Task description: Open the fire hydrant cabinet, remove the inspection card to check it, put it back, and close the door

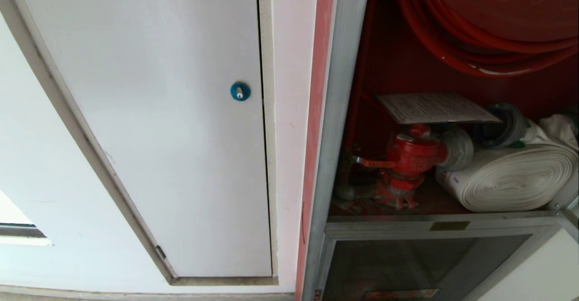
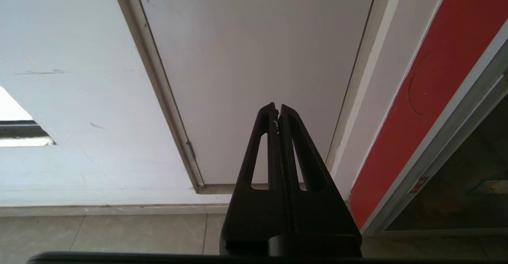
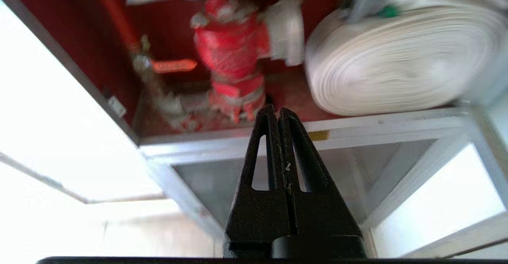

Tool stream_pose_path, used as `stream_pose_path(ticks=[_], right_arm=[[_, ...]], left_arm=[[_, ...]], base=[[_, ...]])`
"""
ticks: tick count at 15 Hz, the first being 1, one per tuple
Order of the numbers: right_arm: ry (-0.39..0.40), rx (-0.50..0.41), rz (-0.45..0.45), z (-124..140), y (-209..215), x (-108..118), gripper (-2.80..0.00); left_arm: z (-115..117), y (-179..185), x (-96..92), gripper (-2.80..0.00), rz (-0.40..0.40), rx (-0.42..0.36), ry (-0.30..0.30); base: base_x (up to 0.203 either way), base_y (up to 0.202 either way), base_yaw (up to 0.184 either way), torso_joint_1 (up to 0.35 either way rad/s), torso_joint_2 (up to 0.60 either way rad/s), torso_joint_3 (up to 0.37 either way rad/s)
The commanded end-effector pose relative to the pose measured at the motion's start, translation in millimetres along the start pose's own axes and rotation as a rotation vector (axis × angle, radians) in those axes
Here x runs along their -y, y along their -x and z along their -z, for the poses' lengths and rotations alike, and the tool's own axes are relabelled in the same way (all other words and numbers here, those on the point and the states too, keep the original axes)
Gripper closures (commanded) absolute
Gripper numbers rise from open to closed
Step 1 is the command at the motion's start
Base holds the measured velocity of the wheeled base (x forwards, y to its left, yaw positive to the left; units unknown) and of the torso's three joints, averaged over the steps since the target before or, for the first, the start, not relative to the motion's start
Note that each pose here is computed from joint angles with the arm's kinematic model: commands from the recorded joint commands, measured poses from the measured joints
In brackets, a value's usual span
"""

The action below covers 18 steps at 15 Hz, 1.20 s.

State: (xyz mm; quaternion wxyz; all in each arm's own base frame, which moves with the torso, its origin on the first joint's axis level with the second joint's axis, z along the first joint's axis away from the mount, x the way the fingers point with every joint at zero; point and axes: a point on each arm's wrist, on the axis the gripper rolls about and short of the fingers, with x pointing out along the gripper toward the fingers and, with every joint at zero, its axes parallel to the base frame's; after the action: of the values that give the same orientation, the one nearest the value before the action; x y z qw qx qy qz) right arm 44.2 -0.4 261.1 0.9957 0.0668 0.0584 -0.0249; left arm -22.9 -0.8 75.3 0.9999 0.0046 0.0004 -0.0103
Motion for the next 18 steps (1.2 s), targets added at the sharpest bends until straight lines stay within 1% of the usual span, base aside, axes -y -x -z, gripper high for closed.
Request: stream_pose_path(ticks=[1, 2, 5, 7, 9, 10, 11, 13, 14, 16, 18], right_arm=[[-0.015, 0.093, 0.009, 8.6, 29.0, 3.7, 0.00], [-0.022, 0.126, 0.031, 16.1, 39.7, 6.0, 0.00], [-0.036, 0.180, 0.100, 46.8, 60.5, 13.3, 0.00], [-0.046, 0.191, 0.152, 69.4, 66.1, 17.3, 0.00], [-0.049, 0.204, 0.165, 93.7, 71.1, 20.9, 0.00], [-0.049, 0.211, 0.161, 106.1, 72.9, 22.6, 0.00], [-0.045, 0.198, 0.143, 123.1, 71.1, 24.4, 0.00], [-0.030, 0.175, 0.079, 151.4, 67.0, 26.6, 0.00], [-0.017, 0.144, 0.061, 162.3, 62.3, 27.4, 0.00], [0.005, 0.109, 0.048, 178.0, 53.0, 28.7, 0.00], [0.043, 0.126, 0.009, 187.9, 45.4, 28.9, 0.00]], left_arm=[[0.0, -0.1, 0.0, 0.00, -0.001, -0.001, 0.000], [0.0, -0.1, 0.0, 0.00, -0.001, -0.001, 0.000], [0.0, -0.1, 0.0, 0.00, -0.001, -0.001, 0.000], [0.0, -0.1, 0.0, 0.00, -0.001, -0.001, 0.000], [0.0, -0.1, 0.0, 0.00, -0.001, -0.001, -0.001], [0.0, -0.1, 0.0, 0.00, -0.001, -0.001, 0.000], [0.0, -0.1, 0.0, 0.00, -0.001, -0.001, -0.001], [0.0, -0.1, 0.0, 0.00, -0.001, -0.001, 0.000], [0.0, -0.1, 0.0, 0.00, -0.001, -0.001, 0.000], [0.0, -0.1, 0.0, 0.00, -0.001, -0.001, 0.000], [0.0, -0.1, 0.0, 0.00, -0.001, -0.001, 0.000]], base=[[0.000, 0.000, 0.000, 0.000, 0.00, 0.000], [0.000, 0.000, 0.000, 0.000, 0.00, 0.000], [0.000, 0.000, 0.000, 0.000, 0.00, 0.000], [0.000, 0.000, 0.000, 0.000, 0.00, 0.000], [0.000, 0.000, 0.000, 0.000, 0.00, 0.000], [0.000, 0.000, 0.000, 0.000, 0.00, 0.000], [0.000, 0.000, 0.000, 0.000, 0.00, 0.000], [0.000, 0.000, 0.000, 0.000, 0.00, 0.000], [0.000, 0.000, 0.000, 0.000, 0.00, 0.000], [0.000, 0.000, 0.000, 0.000, 0.00, 0.000], [0.000, 0.000, 0.000, 0.000, 0.00, 0.000]])
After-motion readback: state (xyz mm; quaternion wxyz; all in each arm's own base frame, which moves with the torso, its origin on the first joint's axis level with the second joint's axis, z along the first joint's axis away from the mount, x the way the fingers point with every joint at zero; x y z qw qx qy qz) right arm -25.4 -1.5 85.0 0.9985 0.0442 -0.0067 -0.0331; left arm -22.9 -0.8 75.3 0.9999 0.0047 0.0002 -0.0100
